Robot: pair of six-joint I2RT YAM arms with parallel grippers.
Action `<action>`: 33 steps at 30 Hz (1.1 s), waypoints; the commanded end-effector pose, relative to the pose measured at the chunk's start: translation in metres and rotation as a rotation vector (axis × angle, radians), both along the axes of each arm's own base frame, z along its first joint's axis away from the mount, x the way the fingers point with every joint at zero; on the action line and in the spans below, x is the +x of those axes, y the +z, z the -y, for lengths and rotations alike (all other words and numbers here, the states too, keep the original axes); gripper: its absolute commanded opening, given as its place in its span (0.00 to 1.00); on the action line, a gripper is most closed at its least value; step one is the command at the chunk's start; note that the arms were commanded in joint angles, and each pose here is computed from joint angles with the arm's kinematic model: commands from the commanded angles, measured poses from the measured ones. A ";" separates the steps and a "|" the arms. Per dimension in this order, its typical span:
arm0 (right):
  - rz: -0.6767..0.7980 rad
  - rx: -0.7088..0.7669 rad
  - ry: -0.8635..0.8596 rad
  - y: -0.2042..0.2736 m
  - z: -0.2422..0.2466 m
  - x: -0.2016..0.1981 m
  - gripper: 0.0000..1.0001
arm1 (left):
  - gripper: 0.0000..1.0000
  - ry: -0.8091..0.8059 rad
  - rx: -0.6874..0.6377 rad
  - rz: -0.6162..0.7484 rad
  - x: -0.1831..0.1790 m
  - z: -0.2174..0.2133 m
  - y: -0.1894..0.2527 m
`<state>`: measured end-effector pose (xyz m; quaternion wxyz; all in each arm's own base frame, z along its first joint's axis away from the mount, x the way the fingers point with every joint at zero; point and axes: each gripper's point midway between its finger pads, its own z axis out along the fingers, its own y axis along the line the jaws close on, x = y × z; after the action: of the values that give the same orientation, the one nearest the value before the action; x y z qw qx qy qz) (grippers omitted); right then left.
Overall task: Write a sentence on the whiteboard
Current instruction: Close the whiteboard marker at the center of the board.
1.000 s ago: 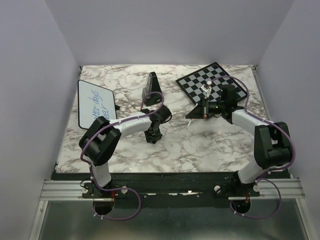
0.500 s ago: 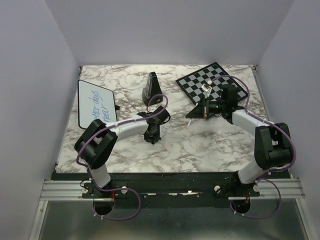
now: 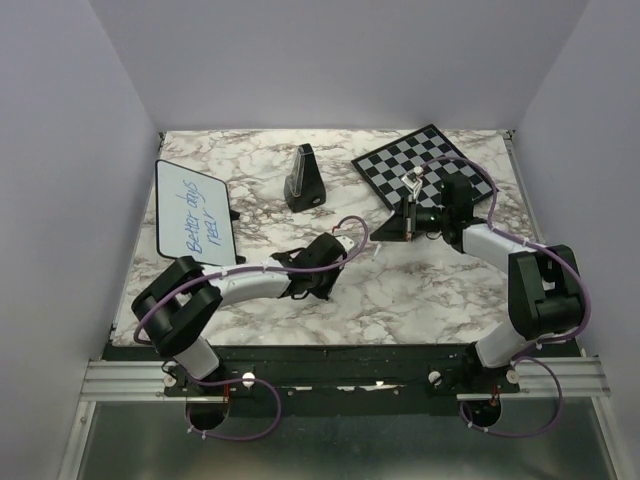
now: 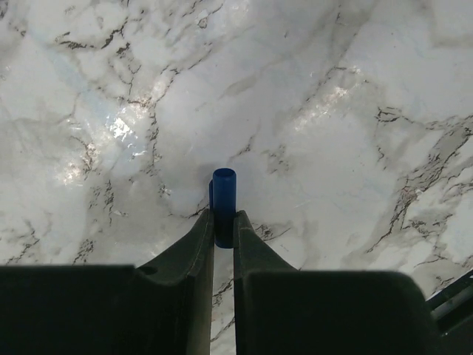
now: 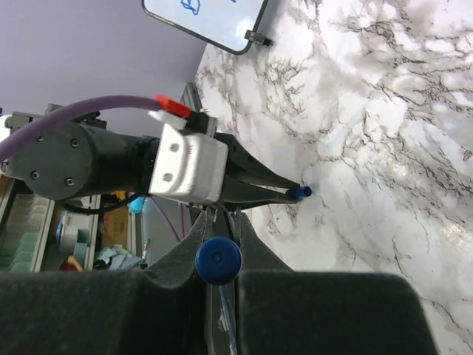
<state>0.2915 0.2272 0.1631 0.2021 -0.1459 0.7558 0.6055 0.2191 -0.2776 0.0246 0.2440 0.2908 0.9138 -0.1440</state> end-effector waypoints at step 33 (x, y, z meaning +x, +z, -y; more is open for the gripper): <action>0.185 -0.243 -0.127 -0.089 -0.031 0.021 0.01 | 0.10 -0.049 -0.646 0.303 0.004 0.054 0.001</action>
<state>0.3120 0.2529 0.0855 0.2860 -0.1631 0.8014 0.4994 0.2210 -0.3357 0.0291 0.4428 0.2513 0.7673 -0.3899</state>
